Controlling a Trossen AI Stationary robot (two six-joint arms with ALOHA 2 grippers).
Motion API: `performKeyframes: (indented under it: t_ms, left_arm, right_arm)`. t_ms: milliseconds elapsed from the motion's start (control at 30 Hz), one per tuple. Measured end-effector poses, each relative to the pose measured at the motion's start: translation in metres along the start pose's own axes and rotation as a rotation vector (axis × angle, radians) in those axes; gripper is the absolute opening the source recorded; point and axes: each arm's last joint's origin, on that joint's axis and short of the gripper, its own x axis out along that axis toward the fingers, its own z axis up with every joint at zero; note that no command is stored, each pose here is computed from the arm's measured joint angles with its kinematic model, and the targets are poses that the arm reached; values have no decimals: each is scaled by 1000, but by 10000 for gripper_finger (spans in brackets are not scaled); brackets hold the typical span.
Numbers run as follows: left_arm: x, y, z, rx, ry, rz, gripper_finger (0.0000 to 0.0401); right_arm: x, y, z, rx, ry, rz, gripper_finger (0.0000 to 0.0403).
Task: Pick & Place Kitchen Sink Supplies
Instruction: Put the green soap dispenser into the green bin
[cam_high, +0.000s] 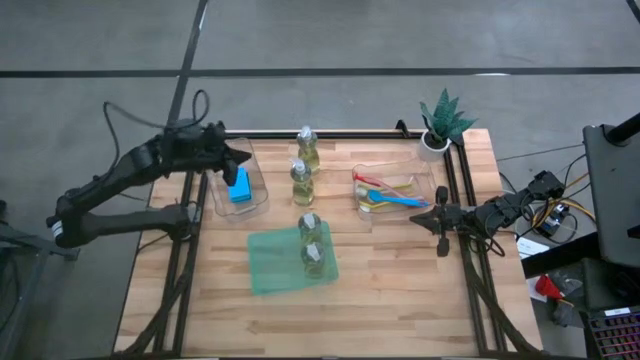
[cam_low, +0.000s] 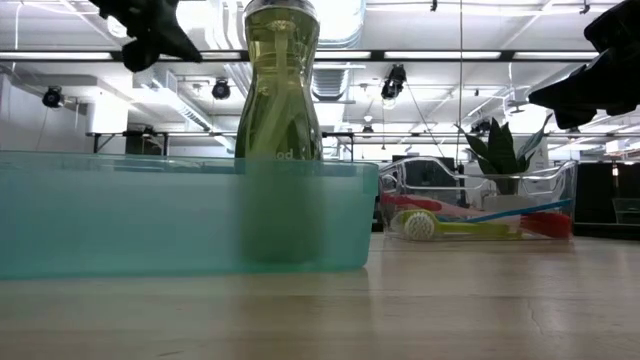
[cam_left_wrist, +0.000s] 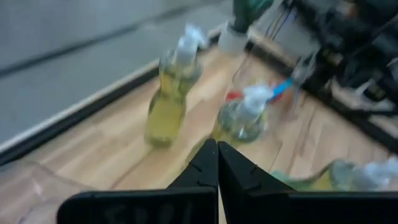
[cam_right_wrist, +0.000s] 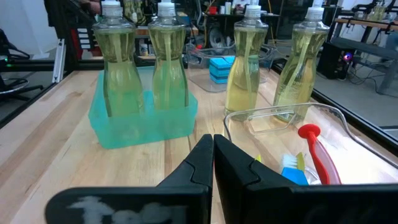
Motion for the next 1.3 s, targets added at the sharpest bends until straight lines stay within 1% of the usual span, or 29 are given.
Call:
performKeyframes:
  t_ms: [100,267,333,400,433,467,533,667,767,900,1033,1133,1200,1300]
  left_arm:
    - [-11,-4,-11,-3,-95,-45,0]
    - [-17,-2,-43,-58,-74,-63,0]
    - [-20,-2,-50,-90,-98,-100,0]
    - [-23,-5,-50,-113,-171,-179,0]
    - [-25,-6,-51,-112,-193,-223,0]
    - [-27,-7,-53,-87,-201,-264,0]
    - [-31,-6,-59,-31,-204,-309,0]
    - [-32,2,-76,-59,-202,-294,0]
    - [-27,3,-84,-110,-258,-342,0]
    - [-11,3,-99,-113,-324,-412,0]
    - [2,1,-120,-93,-248,-459,0]
    - [5,-1,-129,-78,-204,-448,0]
    - [5,-1,-133,-70,-189,-408,0]
    - [3,-1,-138,-24,-197,-346,0]
  right_arm:
    - [0,0,0,0,0,0,8]
    - [0,0,0,0,0,0,8]
    - [0,0,0,0,0,0,8]
    - [0,0,0,0,0,0,8]
    - [0,0,0,0,0,0,8]
    - [0,0,0,0,0,0,8]
    - [0,0,0,0,0,0,8]
    - [0,0,0,0,0,0,8]
    - [0,0,0,0,0,0,8]
    - [0,0,0,0,0,0,8]
    - [0,0,0,0,0,0,8]
    - [0,0,0,0,0,0,8]
    - [0,0,0,0,0,0,8]
    - [0,0,0,0,0,0,8]
